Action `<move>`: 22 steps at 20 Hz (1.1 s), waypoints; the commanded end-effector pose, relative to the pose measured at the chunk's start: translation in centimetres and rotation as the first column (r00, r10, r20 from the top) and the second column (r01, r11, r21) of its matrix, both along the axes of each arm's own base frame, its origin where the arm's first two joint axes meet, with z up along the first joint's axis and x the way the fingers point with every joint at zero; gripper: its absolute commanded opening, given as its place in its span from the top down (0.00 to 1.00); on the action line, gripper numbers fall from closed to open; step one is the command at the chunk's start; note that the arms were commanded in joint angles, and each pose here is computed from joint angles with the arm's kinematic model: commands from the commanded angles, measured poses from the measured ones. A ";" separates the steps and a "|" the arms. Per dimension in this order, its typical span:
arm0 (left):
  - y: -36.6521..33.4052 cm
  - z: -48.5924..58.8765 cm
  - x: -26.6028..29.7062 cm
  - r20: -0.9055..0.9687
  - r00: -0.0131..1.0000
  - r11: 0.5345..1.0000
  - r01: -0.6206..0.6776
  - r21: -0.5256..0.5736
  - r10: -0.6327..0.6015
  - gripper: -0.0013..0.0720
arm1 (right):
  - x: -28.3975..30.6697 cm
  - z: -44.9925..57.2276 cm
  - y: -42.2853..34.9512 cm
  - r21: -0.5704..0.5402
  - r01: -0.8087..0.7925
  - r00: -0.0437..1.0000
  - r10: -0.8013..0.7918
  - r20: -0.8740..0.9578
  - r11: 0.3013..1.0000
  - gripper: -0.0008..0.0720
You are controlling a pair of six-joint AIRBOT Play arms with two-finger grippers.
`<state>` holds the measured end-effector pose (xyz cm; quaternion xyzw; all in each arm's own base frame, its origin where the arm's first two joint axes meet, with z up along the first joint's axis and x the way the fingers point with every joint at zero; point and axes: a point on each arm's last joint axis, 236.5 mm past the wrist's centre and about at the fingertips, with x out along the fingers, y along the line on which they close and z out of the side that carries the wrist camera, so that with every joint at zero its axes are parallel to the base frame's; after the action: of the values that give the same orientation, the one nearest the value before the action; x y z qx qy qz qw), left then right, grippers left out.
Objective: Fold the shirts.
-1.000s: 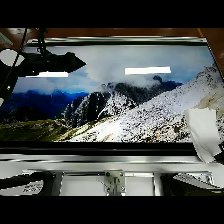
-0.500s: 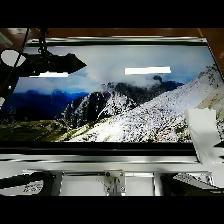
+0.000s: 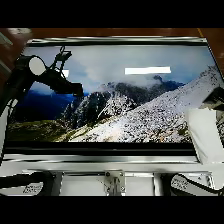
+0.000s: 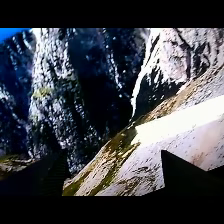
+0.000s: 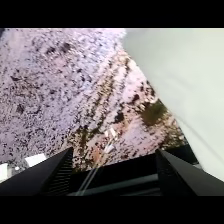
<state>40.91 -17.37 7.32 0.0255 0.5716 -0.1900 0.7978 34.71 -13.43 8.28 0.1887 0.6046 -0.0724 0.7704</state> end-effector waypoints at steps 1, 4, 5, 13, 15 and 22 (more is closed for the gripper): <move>1.4 -0.7 -0.9 -0.040 0.999 0.996 -0.029 0.089 0.033 0.02 | 2.9 -0.6 4.6 -0.064 -0.090 0.996 0.090 -0.010 0.994 0.06; 1.4 -0.8 -0.9 -0.043 0.999 0.996 -0.028 0.090 0.032 0.02 | 3.2 -0.8 6.1 -0.062 -0.131 0.991 0.130 -0.016 0.989 0.07; 1.4 -0.8 -0.9 -0.044 0.999 0.995 -0.028 0.091 0.032 0.02 | 3.4 -0.7 6.3 -0.062 -0.136 0.991 0.135 -0.012 0.989 0.07; 1.2 -0.8 -1.0 -0.045 0.999 0.996 -0.023 0.091 0.027 0.02 | 3.4 -0.7 6.4 -0.060 -0.137 0.991 0.136 -0.011 0.989 0.07; 1.2 -0.8 -1.0 -0.045 0.999 0.996 -0.023 0.090 0.027 0.02 | 3.4 -0.7 6.4 -0.060 -0.137 0.991 0.136 -0.011 0.989 0.07; 1.2 -0.8 -1.0 -0.046 0.998 0.996 -0.027 0.090 0.031 0.02 | 3.4 -0.7 6.4 -0.060 -0.137 0.991 0.136 -0.011 0.989 0.07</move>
<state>39.88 -16.14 6.49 0.0485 0.5985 -0.1534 0.7848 38.07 -7.10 7.54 0.1236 0.6163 -0.0389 0.7768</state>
